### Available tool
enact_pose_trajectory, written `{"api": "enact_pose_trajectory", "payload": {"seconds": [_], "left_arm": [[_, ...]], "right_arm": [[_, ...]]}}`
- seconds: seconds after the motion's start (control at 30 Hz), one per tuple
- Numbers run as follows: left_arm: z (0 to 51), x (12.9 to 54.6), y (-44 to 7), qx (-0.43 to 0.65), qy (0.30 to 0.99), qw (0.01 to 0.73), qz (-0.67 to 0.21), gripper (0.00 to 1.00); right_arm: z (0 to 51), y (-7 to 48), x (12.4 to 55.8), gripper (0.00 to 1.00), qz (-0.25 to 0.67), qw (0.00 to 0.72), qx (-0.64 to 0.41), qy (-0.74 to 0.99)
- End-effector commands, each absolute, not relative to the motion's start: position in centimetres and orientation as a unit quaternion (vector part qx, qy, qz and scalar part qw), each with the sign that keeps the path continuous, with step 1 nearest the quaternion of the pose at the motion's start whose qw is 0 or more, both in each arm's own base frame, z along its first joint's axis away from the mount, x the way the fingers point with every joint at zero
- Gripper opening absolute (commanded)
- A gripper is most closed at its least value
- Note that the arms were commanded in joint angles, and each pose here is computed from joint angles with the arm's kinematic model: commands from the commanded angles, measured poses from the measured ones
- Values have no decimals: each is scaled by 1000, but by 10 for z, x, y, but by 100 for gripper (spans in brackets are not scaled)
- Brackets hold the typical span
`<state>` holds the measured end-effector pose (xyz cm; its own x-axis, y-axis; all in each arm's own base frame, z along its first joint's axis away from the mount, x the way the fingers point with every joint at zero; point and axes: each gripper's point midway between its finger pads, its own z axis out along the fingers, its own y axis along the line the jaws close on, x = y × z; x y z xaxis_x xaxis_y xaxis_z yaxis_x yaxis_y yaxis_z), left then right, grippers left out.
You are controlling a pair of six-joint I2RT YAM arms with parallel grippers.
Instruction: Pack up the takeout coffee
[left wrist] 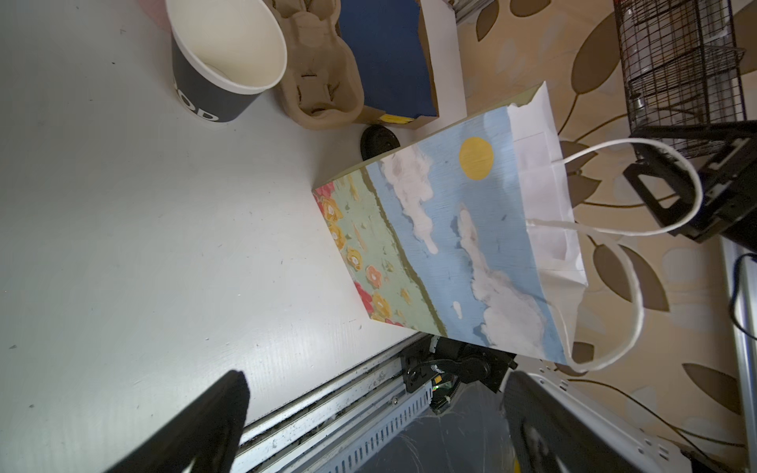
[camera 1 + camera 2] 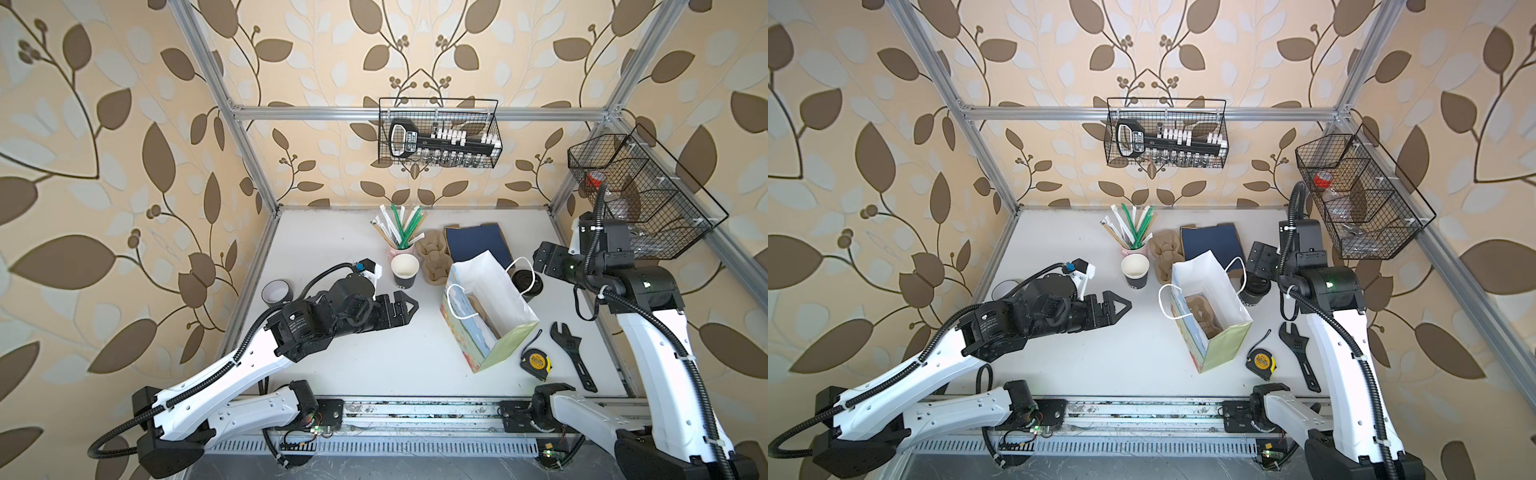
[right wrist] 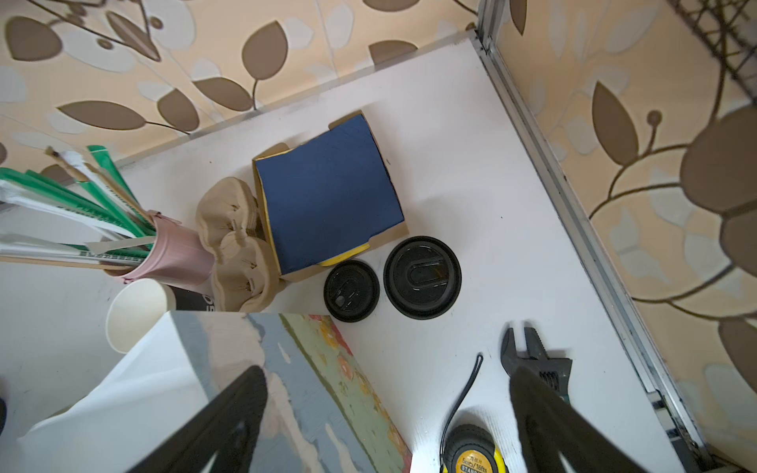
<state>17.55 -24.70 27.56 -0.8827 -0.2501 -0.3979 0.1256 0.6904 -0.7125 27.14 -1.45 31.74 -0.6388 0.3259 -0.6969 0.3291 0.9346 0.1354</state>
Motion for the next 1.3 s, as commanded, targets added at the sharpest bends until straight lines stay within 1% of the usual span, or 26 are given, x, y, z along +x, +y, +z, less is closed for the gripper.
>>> {"api": "enact_pose_trajectory", "payload": {"seconds": [0.0, 0.13, 0.37, 0.5, 0.63, 0.73, 0.93, 1.27], "left_arm": [[300, 180, -262, -46, 867, 234, -438, 99], [302, 183, -274, -51, 864, 221, -449, 98], [318, 190, -295, -58, 843, 223, -486, 97], [327, 190, -310, -57, 829, 222, -510, 97], [323, 190, -320, -61, 829, 211, -514, 97], [323, 191, -319, -67, 829, 214, -513, 97], [334, 189, -316, -67, 818, 233, -521, 97], [333, 184, -330, -55, 820, 228, -522, 96]], "right_arm": [[303, -20, 279, 93, 0, 377, 205, 903], [289, -30, 279, 94, -1, 374, 229, 899], [296, -24, 283, 93, 34, 390, 232, 891], [292, -31, 284, 93, 30, 391, 246, 886], [271, -38, 289, 94, 27, 370, 265, 890], [267, -40, 297, 94, 34, 371, 270, 888], [221, -58, 305, 94, 12, 326, 305, 895], [183, -66, 309, 97, -6, 277, 337, 900]]}}
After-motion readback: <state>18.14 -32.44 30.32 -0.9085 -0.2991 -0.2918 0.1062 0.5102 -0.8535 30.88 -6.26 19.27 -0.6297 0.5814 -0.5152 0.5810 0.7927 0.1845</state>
